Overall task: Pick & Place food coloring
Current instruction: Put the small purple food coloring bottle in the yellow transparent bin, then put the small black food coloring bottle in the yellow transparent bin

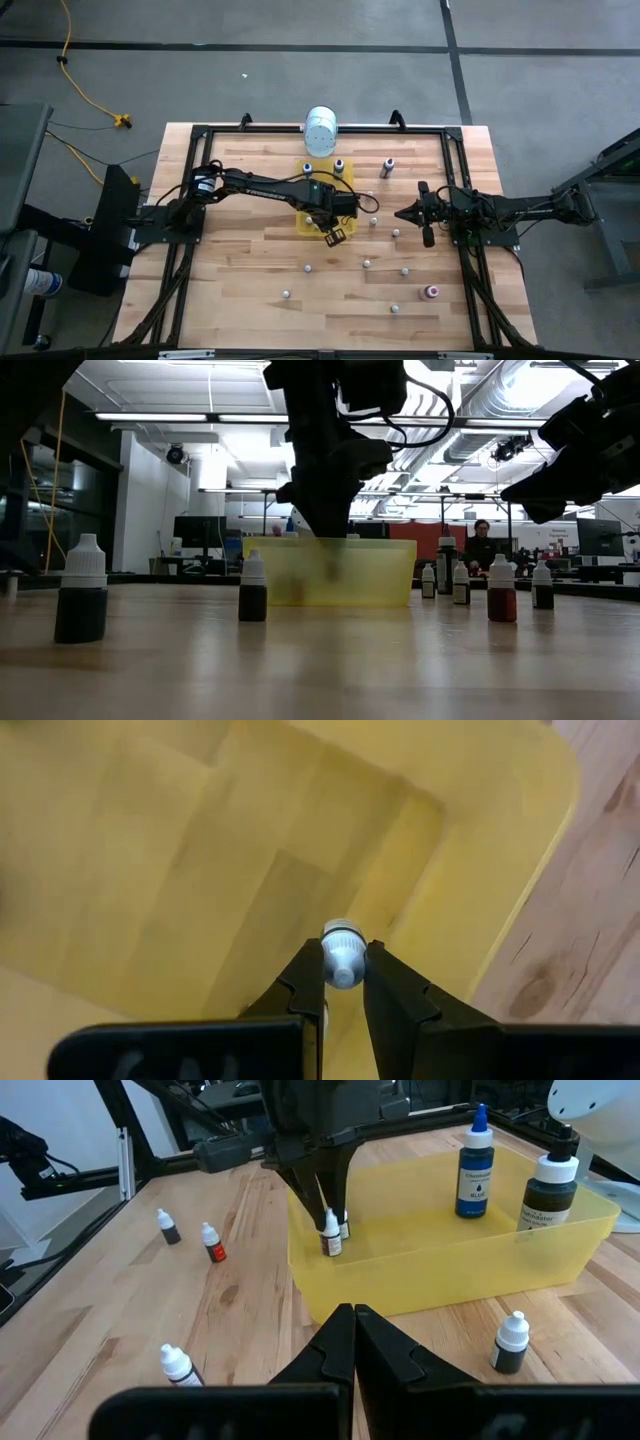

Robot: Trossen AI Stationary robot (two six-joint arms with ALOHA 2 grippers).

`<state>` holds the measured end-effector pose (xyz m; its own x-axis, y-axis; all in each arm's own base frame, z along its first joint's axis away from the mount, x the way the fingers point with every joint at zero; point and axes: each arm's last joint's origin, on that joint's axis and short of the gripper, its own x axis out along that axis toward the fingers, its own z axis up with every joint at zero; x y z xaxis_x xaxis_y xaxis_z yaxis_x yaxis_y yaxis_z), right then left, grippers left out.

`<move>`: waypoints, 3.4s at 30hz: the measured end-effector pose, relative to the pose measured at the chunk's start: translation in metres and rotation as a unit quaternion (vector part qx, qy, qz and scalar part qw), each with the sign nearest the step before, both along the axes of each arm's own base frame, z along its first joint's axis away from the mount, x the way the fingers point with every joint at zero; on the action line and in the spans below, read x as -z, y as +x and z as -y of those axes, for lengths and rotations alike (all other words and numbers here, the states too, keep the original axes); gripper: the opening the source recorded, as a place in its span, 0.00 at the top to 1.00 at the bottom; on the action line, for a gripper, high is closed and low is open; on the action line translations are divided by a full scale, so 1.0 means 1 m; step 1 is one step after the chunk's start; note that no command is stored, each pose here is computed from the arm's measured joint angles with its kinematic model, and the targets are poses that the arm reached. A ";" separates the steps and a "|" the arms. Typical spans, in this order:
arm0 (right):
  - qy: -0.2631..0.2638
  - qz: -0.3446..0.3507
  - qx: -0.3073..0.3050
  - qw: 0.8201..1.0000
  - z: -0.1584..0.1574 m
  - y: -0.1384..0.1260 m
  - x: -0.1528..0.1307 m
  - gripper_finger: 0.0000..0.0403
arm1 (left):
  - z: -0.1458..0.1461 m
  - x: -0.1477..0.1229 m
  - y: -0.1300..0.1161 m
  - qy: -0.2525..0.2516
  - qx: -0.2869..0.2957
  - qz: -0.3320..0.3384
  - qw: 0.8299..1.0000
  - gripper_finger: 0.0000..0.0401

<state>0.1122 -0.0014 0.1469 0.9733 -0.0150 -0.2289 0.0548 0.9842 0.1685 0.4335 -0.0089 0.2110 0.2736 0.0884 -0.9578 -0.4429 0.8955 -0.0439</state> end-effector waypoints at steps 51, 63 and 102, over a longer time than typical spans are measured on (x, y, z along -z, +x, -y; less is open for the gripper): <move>0.000 0.000 0.000 1.000 0.000 0.000 0.000 1.00 | 0.005 0.020 0.005 -0.021 -0.126 -0.007 0.992 0.69; 0.000 0.000 0.000 1.000 0.000 0.000 0.000 1.00 | 0.004 -0.008 -0.003 -0.008 -0.111 0.021 0.994 0.65; 0.000 0.000 0.000 1.000 0.000 0.000 0.000 1.00 | 0.138 -0.068 -0.158 -0.029 0.244 0.096 0.965 0.65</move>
<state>0.1122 -0.0014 0.1469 0.9732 -0.0150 -0.2293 0.0548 0.9842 0.1685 0.2752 -0.1470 0.2788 0.4421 -0.1475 -0.8847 0.0510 0.9889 -0.1394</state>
